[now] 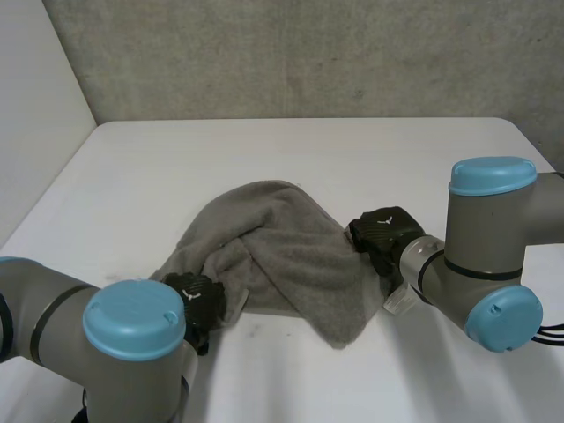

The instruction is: Fold the towel.

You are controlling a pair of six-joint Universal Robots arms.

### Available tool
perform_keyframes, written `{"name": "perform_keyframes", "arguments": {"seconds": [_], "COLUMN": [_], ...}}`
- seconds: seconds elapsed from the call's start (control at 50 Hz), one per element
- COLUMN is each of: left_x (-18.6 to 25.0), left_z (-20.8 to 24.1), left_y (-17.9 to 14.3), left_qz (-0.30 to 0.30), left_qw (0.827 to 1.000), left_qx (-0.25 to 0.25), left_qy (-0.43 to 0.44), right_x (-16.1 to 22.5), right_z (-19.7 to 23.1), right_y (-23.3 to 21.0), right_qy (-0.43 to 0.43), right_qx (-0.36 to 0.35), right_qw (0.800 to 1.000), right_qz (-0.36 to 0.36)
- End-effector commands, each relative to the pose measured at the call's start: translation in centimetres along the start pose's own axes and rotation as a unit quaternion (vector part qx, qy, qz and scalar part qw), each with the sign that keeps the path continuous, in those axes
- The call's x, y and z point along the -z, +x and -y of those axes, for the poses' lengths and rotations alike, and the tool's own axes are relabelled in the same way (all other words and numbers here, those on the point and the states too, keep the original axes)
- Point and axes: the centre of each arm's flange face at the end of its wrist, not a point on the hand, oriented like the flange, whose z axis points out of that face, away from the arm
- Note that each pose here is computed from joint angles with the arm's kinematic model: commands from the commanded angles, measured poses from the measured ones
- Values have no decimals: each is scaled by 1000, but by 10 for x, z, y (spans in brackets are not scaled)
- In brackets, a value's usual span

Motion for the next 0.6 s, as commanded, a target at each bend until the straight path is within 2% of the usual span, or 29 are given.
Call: {"name": "perform_keyframes", "arguments": {"seconds": [0.02, 0.14, 0.22, 0.32, 0.42, 0.54, 0.6], "left_x": [-4, 11, 15, 16, 12, 0, -5], "left_z": [12, 55, 68, 74, 73, 73, 75], "left_y": [-18, -53, -63, -64, -61, -56, -56], "left_qz": [25, 66, 78, 65, 50, 45, 46], "left_qw": [1000, 994, 991, 991, 992, 992, 992], "left_qx": [10, 16, 8, 4, 3, 2, 3], "left_qy": [11, 83, 106, 119, 120, 114, 114], "right_x": [1, 3, 4, 0, -16, -38, -44], "right_z": [8, 24, 35, 56, 70, 63, 55], "right_y": [9, 37, 57, 93, 106, 109, 108], "right_qy": [11, 33, 51, 112, 168, 158, 127], "right_qx": [0, -4, -9, -15, 1, 11, 30], "right_qw": [1000, 998, 996, 981, 971, 974, 979], "right_qz": [-12, -46, -75, -155, -169, -161, -158]}}
